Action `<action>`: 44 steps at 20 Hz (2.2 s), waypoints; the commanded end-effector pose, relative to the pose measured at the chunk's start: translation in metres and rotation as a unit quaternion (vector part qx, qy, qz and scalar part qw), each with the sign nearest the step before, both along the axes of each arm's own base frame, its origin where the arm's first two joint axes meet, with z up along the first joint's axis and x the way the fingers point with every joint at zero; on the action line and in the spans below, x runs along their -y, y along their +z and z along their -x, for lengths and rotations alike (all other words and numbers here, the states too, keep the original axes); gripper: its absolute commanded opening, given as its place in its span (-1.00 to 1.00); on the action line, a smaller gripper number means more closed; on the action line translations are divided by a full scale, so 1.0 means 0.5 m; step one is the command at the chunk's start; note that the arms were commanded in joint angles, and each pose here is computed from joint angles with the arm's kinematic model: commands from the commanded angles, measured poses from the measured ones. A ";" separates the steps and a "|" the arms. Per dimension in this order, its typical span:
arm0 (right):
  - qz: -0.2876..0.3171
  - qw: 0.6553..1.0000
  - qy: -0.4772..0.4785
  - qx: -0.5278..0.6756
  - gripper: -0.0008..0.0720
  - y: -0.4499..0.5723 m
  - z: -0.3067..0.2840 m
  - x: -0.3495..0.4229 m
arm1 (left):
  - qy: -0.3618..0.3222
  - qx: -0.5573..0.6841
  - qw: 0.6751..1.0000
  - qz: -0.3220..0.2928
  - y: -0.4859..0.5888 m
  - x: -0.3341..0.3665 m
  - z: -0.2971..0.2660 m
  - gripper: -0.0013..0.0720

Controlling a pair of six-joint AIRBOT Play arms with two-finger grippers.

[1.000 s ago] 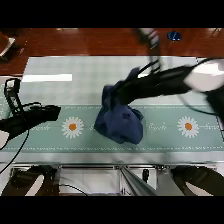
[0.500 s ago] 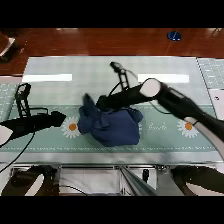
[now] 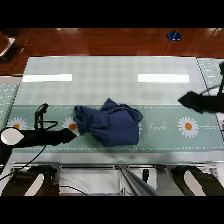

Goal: Fold the shirts.

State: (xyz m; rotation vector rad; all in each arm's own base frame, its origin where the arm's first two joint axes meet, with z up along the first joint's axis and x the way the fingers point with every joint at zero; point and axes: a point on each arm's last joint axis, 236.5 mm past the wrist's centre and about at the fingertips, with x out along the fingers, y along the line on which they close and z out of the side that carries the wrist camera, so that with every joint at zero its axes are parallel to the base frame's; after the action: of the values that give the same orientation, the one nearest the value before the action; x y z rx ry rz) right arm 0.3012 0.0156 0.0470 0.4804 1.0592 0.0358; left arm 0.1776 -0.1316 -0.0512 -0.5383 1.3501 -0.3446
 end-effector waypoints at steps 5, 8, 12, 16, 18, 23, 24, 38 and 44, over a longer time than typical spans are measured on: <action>-0.112 0.990 -0.048 -0.076 0.16 -0.175 0.130 -0.044 | 0.096 0.087 0.989 0.064 -0.027 0.045 -0.127 0.42; -0.120 0.989 -0.022 -0.086 0.16 -0.190 0.143 -0.086 | 0.054 0.087 0.993 0.056 -0.058 0.085 -0.134 0.42; -0.126 0.989 0.000 -0.082 0.16 -0.189 0.131 -0.144 | -0.002 0.074 0.996 0.049 -0.070 0.121 -0.156 -0.18; -0.162 0.978 0.051 -0.125 0.16 -0.227 0.142 -0.245 | -0.025 0.083 0.995 0.055 -0.053 0.138 -0.178 -0.92; -0.183 0.971 0.070 -0.135 0.16 -0.246 0.142 -0.297 | -0.031 0.081 0.994 0.060 -0.047 0.143 -0.175 -0.92; -0.214 0.956 0.093 -0.176 0.15 -0.293 0.157 -0.379 | -0.037 0.074 0.995 0.064 -0.047 0.148 -0.167 -0.92; -0.217 0.954 0.103 -0.179 0.14 -0.295 0.156 -0.394 | -0.036 0.074 0.995 0.064 -0.047 0.148 -0.167 -0.92; -0.034 0.946 0.252 0.202 -0.92 0.428 -0.081 -0.302 | 0.098 0.512 0.844 0.125 0.737 -0.047 -0.350 -0.92; 0.072 0.882 0.258 0.387 -0.92 0.778 0.099 -0.239 | 0.059 0.687 0.724 0.019 1.053 -0.069 -0.157 -0.92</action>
State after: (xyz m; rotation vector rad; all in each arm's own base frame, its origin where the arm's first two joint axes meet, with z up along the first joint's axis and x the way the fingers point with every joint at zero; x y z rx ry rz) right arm 0.3014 0.1625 0.3713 0.1170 0.5207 0.6505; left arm 0.3064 -0.1009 0.4173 -0.4081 -0.0124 -0.5494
